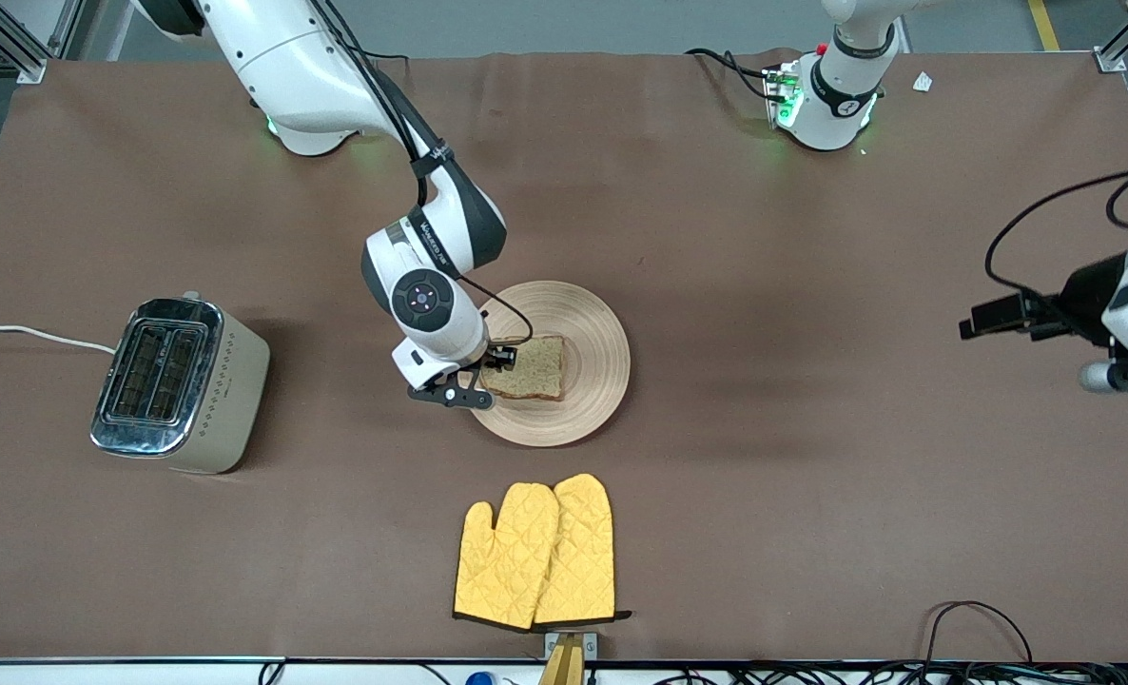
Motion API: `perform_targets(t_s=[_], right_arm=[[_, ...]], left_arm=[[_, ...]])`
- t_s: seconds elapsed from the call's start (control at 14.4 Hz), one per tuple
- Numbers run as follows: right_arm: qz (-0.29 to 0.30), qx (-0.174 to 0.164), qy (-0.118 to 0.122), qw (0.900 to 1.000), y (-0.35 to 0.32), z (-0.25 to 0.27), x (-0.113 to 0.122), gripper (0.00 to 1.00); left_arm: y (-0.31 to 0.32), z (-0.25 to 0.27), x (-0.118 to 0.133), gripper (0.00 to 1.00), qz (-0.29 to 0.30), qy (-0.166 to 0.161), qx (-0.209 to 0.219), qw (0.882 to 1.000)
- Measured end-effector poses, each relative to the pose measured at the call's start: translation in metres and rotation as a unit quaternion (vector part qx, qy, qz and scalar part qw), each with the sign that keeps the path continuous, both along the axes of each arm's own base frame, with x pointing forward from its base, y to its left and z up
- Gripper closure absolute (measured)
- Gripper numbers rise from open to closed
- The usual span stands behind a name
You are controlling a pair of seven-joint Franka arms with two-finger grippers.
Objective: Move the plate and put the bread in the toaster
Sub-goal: 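Release the plate with the left gripper while the right gripper reaches the bread, then grasp the bread slice with the right gripper and lift it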
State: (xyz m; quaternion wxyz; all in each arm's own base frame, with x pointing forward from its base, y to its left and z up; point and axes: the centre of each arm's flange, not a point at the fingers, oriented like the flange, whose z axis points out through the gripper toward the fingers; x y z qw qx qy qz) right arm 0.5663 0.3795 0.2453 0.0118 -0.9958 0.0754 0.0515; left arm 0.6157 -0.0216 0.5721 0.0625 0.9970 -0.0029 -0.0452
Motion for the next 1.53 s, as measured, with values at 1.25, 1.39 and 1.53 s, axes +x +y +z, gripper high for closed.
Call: perform_targets(t_s=[1.25, 1.39, 1.53], right_arm=[[0.005, -0.015, 0.007, 1.0, 0.013, -0.025, -0.013, 0.74], [0.003, -0.015, 0.007, 1.0, 0.013, -0.026, -0.012, 0.92], [0.003, -0.015, 0.007, 1.0, 0.013, -0.027, -0.012, 0.95]], left_arm=[[-0.025, 0.084, -0.116, 0.0, -0.021, -0.029, 0.084, 0.996], [-0.025, 0.083, -0.115, 0.0, -0.024, -0.032, 0.084, 0.996], [-0.026, 0.084, -0.114, 0.0, -0.028, -0.039, 0.083, 0.995]])
